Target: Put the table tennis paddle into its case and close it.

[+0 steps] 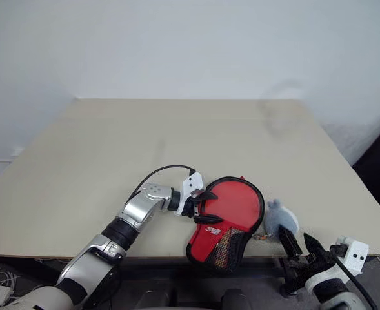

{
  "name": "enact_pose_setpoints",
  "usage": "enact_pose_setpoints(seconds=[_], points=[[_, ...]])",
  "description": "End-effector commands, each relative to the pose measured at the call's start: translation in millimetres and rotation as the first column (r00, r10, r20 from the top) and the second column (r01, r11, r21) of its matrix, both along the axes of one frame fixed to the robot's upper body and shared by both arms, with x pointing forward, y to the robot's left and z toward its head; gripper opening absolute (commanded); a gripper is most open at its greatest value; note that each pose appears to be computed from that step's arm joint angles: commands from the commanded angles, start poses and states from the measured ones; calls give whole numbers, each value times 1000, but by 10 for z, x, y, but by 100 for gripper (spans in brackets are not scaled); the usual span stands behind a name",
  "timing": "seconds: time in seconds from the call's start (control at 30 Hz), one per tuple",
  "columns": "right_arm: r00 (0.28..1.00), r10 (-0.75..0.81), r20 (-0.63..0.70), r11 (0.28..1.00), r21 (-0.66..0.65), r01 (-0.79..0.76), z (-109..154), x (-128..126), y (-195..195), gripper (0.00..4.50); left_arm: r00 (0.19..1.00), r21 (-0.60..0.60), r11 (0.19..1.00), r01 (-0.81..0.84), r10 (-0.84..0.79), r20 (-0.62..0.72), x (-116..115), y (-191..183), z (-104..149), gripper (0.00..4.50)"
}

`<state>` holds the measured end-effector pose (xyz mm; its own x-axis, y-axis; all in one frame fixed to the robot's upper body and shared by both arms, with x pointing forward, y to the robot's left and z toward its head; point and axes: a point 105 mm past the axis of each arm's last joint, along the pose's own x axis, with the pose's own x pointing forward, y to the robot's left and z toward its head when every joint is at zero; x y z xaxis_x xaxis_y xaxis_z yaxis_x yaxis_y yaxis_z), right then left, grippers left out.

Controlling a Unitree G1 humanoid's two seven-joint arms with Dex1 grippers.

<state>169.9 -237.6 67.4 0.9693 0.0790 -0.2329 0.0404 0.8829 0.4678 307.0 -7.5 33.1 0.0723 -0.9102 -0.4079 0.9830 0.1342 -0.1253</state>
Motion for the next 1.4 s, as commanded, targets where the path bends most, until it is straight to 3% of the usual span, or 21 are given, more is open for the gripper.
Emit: enact_pose_setpoints(seconds=[0.03, 0.27, 0.47, 0.9, 1.0, 1.27, 1.4], points=[[992, 30, 125, 998, -64, -22, 378, 113, -111, 447, 990, 141, 990, -22, 41, -135, -149, 153, -457, 450], [981, 191, 25, 971, -150, -185, 533, 305, -297, 447, 989, 129, 991, -24, 43, -141, -151, 105, -454, 450], [939, 320, -125, 921, -192, -339, 273, 489, -294, 447, 988, 121, 992, -31, 49, -147, -159, 79, -458, 450], [862, 437, -256, 882, -67, -466, -126, 567, -158, 447, 987, 124, 990, -61, 78, -140, -148, 116, -466, 450], [876, 432, -213, 891, -51, -452, -47, 562, -167, 389, 987, 123, 990, -62, 80, -140, -155, 121, -470, 450], [909, 409, -86, 913, 18, -409, 173, 360, -118, 127, 985, 128, 990, -67, 85, -148, -176, 144, -484, 450], [896, 437, -82, 899, 75, -432, 110, 154, 104, 52, 985, 132, 989, -73, 92, -149, -178, 175, -486, 450]])
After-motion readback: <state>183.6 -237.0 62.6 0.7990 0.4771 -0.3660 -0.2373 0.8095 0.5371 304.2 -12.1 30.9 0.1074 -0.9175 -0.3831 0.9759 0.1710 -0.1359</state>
